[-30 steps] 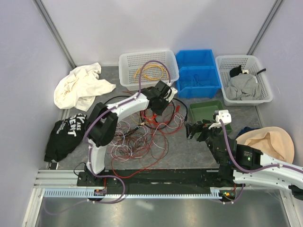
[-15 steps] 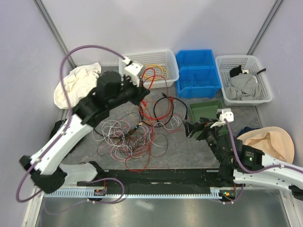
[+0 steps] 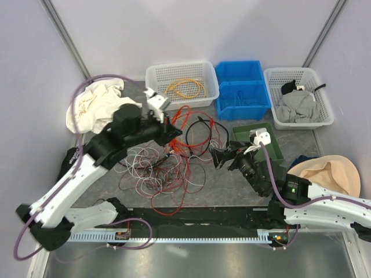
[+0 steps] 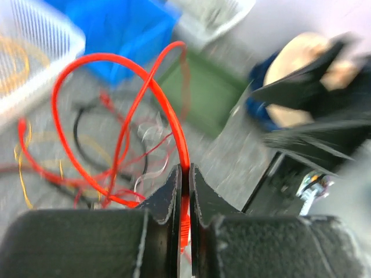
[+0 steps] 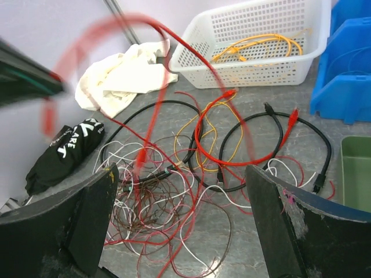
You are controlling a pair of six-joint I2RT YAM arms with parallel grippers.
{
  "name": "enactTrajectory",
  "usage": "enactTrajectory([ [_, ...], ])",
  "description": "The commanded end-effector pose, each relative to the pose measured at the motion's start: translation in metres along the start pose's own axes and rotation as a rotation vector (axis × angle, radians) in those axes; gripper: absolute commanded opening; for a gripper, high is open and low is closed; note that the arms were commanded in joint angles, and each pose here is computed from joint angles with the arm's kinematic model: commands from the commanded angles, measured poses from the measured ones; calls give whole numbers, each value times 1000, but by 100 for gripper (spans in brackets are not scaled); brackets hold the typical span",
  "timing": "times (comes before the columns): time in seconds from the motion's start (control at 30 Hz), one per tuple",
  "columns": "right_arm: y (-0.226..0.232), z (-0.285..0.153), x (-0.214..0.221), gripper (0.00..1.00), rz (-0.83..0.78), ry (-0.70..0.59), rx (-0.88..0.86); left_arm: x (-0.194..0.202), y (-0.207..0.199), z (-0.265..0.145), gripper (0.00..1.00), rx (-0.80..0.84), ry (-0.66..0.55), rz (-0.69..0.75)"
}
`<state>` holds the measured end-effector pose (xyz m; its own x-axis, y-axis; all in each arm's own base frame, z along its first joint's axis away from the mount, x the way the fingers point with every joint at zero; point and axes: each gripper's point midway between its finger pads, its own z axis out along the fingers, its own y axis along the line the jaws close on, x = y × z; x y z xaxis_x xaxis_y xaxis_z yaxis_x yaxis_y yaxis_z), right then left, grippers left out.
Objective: Untangle the cables
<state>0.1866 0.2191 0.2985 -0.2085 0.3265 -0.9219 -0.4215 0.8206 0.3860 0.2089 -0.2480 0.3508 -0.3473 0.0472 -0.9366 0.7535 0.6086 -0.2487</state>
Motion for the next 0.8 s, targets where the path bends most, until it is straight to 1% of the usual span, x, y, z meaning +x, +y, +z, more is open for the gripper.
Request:
enactTrajectory([
  [0.0, 15, 2, -24, 98, 38, -51, -33, 75, 12, 33, 2, 0, 279, -122],
  [0.03, 15, 3, -24, 98, 38, -51, -28, 83, 12, 35, 2, 12, 283, -132],
  [0.07, 14, 4, -21, 98, 33, -46, -23, 81, 3, 34, 2, 60, 276, -135],
  [0.17, 15, 5, -22, 98, 31, -43, -23, 48, -16, 21, 2, 146, 168, -100],
  [0.2, 15, 5, -21, 98, 27, -41, -22, 30, -21, 10, 2, 153, 104, -79],
  [0.23, 15, 4, -23, 98, 29, -45, -22, 13, -24, 3, 2, 152, 46, -60],
  [0.3, 15, 4, -26, 98, 28, -52, -19, 1, -18, -3, 2, 105, -4, -38],
  [0.37, 13, 5, -25, 98, 23, -51, -11, 16, -9, 4, 2, 73, 35, -41],
  [0.4, 14, 6, -21, 98, 24, -44, -11, 27, -7, 10, 2, 80, 76, -50],
  [0.43, 14, 7, -19, 98, 25, -40, -11, 35, -9, 16, 2, 105, 117, -66],
  [0.47, 15, 8, -15, 98, 24, -30, -14, 36, -23, 14, 2, 179, 132, -75],
  [0.53, 16, 9, -10, 98, 31, -20, -16, 26, -28, 11, 2, 195, 87, -84],
  [0.57, 19, 10, -7, 98, 33, -12, -28, 13, -25, 6, 2, 173, 21, -63],
  [0.6, 21, 11, -5, 98, 30, -6, -33, 10, -24, 5, 2, 165, 5, -53],
  [0.7, 30, 13, -11, 98, 40, -29, -72, 9, -31, 3, 2, 206, -10, -43],
  [0.77, 31, 15, -16, 98, 5, -55, -73, 9, -33, 4, 2, 221, -13, -46],
])
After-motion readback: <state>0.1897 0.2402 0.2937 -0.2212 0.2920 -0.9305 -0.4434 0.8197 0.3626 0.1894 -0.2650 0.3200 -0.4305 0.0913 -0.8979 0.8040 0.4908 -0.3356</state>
